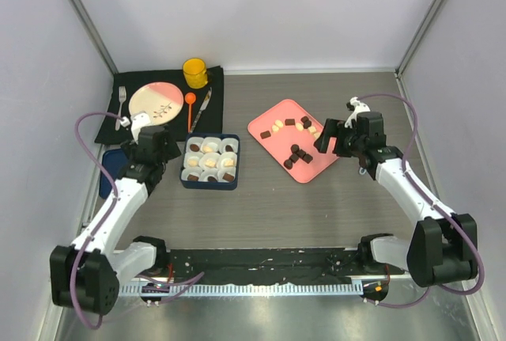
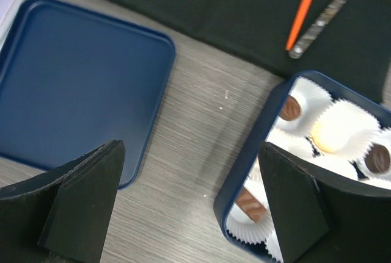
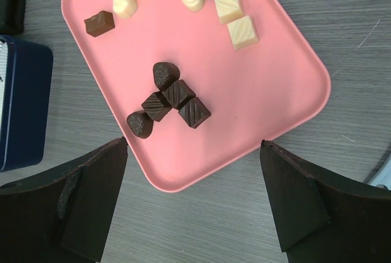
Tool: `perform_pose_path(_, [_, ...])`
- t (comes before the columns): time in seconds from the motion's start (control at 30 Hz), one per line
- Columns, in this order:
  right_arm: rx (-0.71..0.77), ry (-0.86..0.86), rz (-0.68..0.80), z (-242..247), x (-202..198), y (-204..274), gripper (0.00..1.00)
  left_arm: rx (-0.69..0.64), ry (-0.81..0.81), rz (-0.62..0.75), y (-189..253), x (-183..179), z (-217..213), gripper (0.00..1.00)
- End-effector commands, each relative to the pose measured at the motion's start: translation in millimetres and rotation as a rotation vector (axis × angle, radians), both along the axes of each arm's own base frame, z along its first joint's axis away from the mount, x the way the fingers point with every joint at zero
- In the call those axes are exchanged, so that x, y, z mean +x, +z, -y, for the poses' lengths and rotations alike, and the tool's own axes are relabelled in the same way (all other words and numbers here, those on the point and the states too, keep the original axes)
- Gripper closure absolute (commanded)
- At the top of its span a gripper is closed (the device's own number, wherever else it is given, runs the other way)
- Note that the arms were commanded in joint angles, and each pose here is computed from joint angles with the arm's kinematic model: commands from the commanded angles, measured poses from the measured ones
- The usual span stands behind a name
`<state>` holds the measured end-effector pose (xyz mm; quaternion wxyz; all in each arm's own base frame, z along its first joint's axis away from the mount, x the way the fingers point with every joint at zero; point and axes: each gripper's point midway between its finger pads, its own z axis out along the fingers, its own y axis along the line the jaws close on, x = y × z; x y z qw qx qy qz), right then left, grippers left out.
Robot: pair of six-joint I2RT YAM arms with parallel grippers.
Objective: Pack the chocolate
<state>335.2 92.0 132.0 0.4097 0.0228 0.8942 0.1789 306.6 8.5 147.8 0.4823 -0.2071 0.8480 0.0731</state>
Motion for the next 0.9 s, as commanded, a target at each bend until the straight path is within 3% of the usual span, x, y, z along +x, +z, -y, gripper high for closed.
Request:
perform_pose_path(0.0, [0.019,0.0,0.115,-2,4,25,0.05,-0.088,0.062,-0.023,1,19,-7,0.04])
perform_pose_path(0.2, [-0.063,-0.052,0.132,4,0,26,0.05,-0.213,0.17,-0.179,-39,29,-41,0.1])
perform_pose_path(0.3, [-0.09,-0.03,0.142,-5,-7,25,0.05,-0.244,0.166,-0.284,-59,28,-46,0.2])
perform_pose_path(0.43, [-0.116,-0.021,0.159,-11,-11,26,0.05,-0.214,0.115,-0.405,-73,26,-49,0.36])
perform_pose_path(0.6, [-0.129,0.007,0.177,-20,-15,29,0.05,-0.201,0.044,-0.527,-94,19,-46,0.48])
perform_pose_path(0.87, [-0.139,0.03,0.181,-28,-18,25,0.05,-0.208,0.022,-0.627,-120,16,-46,0.58])
